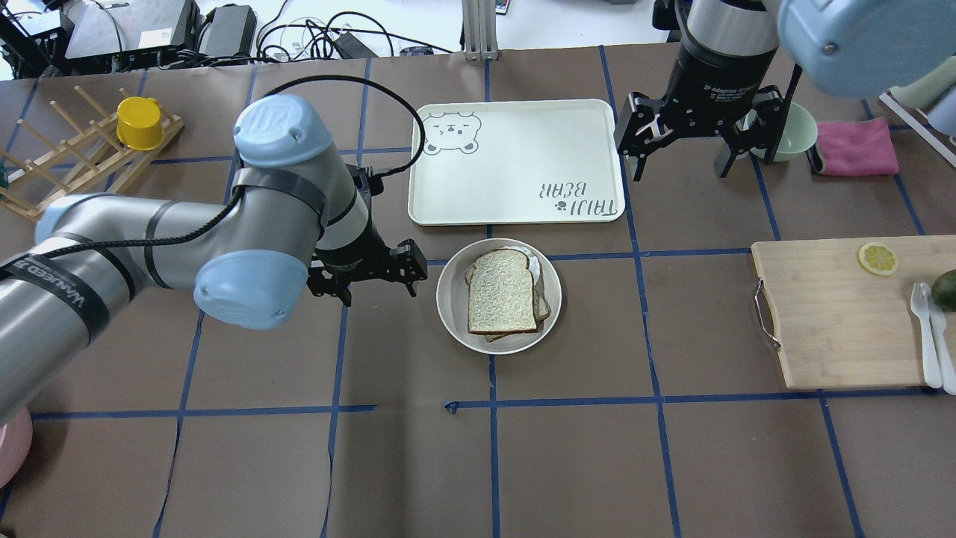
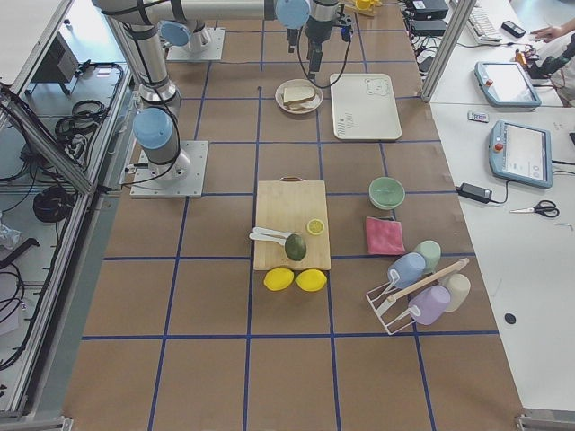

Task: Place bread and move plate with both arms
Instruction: 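Raise the right gripper away while the left gripper reaches to the plate rim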

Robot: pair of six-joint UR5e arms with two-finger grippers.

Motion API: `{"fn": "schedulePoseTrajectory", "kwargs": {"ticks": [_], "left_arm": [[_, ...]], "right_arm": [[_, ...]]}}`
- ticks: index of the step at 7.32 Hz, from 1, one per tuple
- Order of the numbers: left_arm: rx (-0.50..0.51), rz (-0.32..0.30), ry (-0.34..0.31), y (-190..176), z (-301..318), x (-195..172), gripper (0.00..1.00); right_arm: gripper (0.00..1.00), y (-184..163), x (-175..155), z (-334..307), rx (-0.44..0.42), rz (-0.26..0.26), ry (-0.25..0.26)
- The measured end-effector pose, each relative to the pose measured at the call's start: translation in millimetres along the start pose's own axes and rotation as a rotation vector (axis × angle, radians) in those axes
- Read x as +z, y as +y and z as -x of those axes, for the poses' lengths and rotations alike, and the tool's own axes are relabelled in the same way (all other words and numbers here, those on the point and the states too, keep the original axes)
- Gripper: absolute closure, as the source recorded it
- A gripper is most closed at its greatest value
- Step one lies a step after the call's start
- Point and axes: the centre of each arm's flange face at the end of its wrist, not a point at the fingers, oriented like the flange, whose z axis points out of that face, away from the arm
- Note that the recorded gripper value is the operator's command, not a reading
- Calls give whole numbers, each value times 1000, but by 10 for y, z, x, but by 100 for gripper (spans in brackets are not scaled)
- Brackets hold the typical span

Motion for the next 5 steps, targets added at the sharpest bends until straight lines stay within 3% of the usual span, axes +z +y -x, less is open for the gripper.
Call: {"fn": "schedulePoseTrajectory", "kwargs": {"ticks": [2, 3, 5], "left_arm": [[-37, -17, 37, -87, -38, 419, 0], [-62, -34, 49, -170, -56, 566, 5], [-73, -42, 54, -222, -135, 771, 27]], "right_arm": [[0, 62, -57, 14, -1, -9, -7], [0, 73, -65, 20, -1, -10, -10], [0, 84, -83, 17, -5, -12, -8]]}}
